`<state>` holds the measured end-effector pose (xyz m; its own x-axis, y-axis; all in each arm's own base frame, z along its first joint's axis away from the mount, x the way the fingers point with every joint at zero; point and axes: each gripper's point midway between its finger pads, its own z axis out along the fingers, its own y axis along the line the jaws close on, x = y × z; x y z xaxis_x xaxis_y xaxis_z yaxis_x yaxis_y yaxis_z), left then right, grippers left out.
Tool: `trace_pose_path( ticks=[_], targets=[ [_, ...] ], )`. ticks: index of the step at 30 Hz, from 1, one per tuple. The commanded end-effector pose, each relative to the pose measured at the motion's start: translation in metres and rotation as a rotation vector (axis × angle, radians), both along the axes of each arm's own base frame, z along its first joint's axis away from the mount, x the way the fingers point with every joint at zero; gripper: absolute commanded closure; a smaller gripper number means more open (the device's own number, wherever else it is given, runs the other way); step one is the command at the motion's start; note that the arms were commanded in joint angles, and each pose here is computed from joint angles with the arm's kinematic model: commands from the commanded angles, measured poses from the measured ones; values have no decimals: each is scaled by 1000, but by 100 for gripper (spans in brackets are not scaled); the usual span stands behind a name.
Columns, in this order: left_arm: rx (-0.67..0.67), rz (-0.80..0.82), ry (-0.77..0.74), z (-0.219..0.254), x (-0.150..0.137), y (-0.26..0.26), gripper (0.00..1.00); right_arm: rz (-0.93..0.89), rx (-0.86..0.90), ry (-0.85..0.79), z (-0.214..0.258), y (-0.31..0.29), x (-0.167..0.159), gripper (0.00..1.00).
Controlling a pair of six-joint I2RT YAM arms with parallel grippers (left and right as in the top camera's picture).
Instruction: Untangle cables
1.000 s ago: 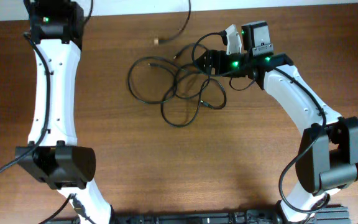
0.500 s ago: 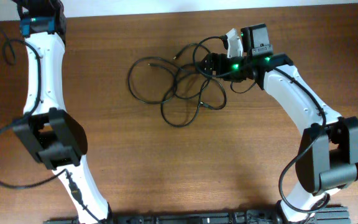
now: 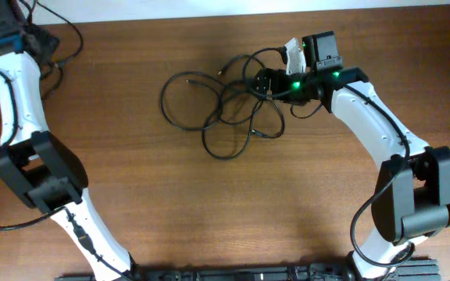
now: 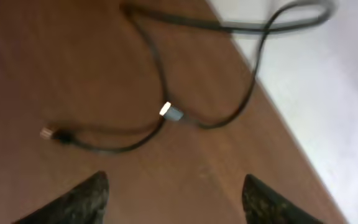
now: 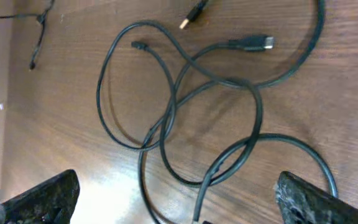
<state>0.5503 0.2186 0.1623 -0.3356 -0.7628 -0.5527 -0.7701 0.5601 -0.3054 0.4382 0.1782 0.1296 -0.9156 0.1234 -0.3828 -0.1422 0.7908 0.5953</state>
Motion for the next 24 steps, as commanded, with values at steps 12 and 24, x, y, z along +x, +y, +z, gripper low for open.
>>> trace_pose_path(
  ticks=[12,24],
  targets=[
    [93,-212,79,-8,20,-81,1,-99,-149,-45,-9,-27,16,1],
    [803,-406,397,-7,16,98,1,-99,-149,-45,-9,-27,16,1]
  ],
)
